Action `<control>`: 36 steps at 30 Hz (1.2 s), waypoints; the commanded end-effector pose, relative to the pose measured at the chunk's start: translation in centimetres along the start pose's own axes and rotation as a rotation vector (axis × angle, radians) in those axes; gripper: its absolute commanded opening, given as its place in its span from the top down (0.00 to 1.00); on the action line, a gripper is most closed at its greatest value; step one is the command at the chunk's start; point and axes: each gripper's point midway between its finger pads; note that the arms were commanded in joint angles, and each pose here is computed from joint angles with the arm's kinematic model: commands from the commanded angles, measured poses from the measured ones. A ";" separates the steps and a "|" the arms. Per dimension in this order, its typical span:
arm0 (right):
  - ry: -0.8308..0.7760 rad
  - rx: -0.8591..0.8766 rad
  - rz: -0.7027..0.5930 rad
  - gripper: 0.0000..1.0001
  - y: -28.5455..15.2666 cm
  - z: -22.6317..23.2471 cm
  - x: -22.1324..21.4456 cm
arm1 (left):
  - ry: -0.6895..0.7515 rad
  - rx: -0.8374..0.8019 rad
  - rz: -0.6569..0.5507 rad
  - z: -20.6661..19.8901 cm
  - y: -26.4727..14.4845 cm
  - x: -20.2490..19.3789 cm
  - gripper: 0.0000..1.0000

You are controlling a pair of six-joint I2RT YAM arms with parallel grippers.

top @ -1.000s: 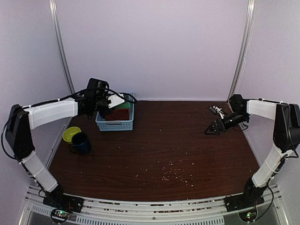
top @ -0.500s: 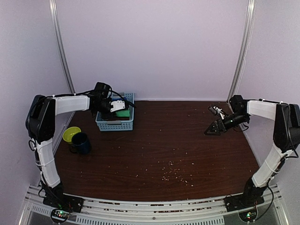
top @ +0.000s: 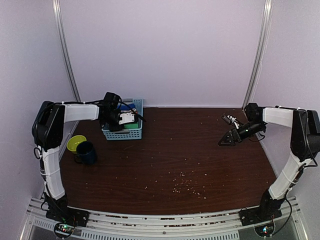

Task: Roll the towels
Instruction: Place the towel in the bin.

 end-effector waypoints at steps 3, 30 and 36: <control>0.014 0.011 0.004 0.00 0.1 -0.3 -0.4 | 0.019 0.017 -0.026 1.0 0.4 0.5 1.00; 0.028 0.041 0.036 0.00 0.5 -0.4 -1.0 | -0.060 -0.136 -0.062 0.8 -0.6 1.7 0.47; 0.030 0.046 0.043 0.00 0.6 -0.5 -1.2 | -0.070 -0.169 -0.045 -0.6 -0.4 1.2 0.39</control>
Point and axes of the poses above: each gripper's point midway between its finger pads, its own y axis out along the fingers, its own z axis along the line the jaws close on, x = y × z, and after that the axes turned 8 degrees about y, right-handed
